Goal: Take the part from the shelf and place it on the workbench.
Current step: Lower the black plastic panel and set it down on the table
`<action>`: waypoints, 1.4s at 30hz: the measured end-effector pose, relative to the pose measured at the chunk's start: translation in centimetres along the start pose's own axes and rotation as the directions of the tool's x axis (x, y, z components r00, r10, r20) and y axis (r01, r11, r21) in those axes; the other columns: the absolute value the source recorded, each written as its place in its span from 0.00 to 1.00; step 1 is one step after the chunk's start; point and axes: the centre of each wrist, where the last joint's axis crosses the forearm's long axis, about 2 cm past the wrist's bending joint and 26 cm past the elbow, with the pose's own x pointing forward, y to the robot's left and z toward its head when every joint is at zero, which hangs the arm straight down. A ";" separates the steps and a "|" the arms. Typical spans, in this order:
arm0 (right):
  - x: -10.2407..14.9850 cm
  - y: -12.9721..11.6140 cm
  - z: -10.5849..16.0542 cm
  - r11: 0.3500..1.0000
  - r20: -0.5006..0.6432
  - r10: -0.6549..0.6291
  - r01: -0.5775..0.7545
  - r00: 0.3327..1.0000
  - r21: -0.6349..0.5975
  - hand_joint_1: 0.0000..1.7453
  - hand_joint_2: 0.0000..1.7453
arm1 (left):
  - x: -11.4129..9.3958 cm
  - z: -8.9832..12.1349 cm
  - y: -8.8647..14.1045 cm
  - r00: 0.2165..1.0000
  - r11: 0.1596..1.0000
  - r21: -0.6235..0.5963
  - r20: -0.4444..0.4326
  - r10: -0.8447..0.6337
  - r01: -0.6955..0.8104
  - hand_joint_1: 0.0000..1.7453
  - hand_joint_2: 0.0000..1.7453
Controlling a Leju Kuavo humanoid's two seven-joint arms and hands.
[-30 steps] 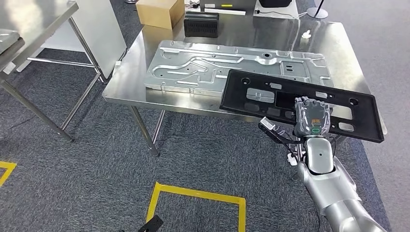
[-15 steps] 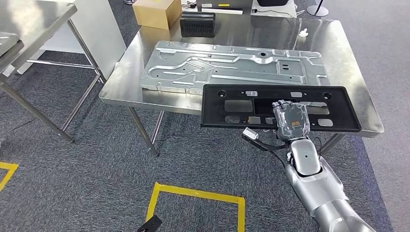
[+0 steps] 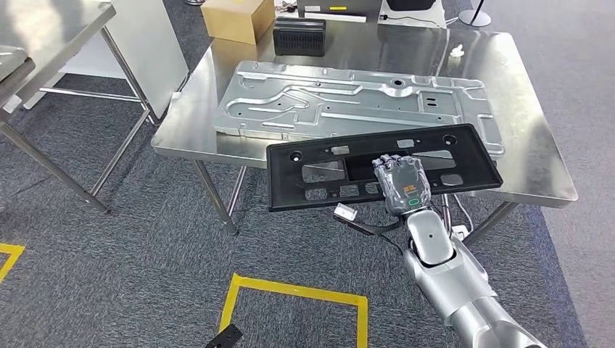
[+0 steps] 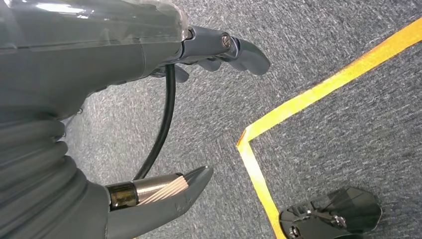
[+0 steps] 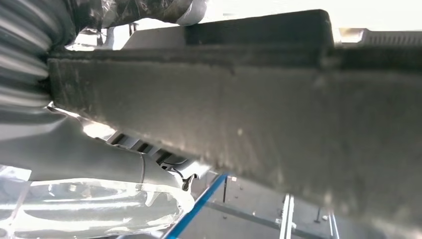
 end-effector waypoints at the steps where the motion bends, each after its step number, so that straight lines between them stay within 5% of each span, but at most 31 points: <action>1: -0.1 -0.1 -0.1 1.000 -0.001 0.001 -0.001 1.000 -0.002 1.00 1.00 | 0.0 0.0 0.0 1.000 1.000 0.000 0.001 0.000 0.000 0.00 1.00; 42: -0.5 0.9 0.7 0.998 -0.016 0.008 -0.007 1.000 0.056 1.00 1.00 | -0.5 0.1 -0.4 1.000 1.000 -0.007 0.001 -0.004 0.004 0.00 1.00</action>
